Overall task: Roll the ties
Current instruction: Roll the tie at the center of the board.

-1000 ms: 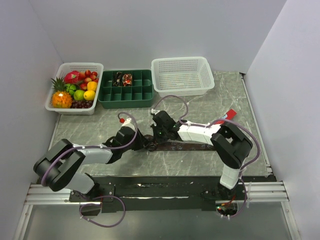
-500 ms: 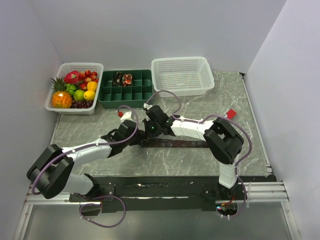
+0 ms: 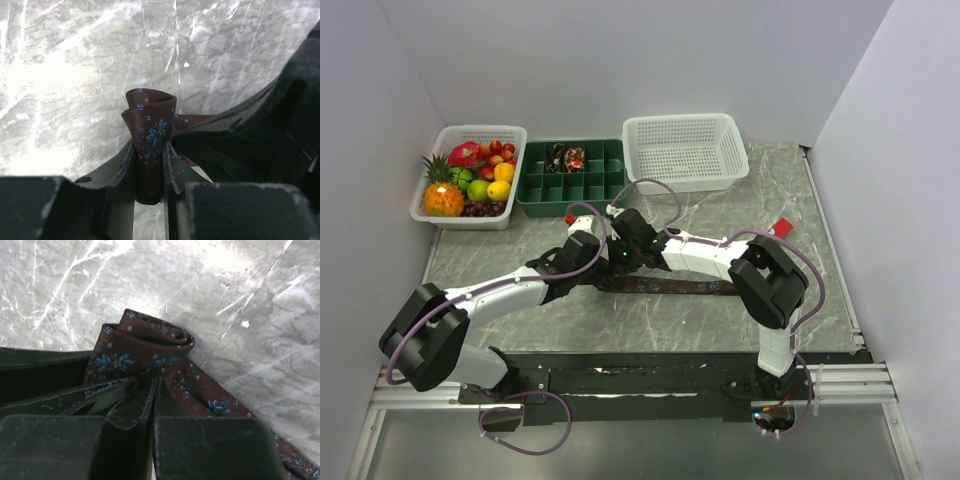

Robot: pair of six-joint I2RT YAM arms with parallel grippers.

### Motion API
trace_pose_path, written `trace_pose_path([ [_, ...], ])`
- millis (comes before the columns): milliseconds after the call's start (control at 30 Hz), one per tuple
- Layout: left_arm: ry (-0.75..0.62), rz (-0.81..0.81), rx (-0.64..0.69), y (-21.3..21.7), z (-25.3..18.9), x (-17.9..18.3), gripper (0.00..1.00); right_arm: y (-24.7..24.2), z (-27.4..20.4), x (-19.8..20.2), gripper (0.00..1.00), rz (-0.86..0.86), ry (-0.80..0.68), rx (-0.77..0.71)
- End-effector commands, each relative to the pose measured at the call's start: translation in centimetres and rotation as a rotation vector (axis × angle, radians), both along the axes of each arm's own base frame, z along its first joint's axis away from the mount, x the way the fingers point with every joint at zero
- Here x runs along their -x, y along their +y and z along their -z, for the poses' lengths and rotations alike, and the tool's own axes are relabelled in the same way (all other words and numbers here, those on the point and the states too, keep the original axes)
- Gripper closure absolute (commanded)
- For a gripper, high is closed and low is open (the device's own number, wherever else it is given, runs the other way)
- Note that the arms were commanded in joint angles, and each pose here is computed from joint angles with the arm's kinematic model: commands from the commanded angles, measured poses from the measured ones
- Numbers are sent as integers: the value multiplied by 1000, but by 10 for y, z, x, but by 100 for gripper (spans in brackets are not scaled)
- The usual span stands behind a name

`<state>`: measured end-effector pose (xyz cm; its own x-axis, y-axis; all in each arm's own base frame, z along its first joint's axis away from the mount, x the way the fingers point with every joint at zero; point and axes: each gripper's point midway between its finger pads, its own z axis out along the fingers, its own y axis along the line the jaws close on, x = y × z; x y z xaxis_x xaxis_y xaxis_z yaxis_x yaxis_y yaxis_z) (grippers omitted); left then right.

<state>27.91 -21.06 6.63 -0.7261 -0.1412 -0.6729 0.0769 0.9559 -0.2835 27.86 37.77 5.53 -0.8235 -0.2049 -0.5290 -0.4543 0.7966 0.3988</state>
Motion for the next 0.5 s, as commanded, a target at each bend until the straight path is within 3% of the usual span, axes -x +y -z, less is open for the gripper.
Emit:
trace_pose_path([
  [0,-23,25,-41,-2,-10,-8,99,-3,-17,7,100,-10,-13,-24],
  [467,-5,62,-51,-3,-2,-2,99,-29,16,17,100,19,21,82],
])
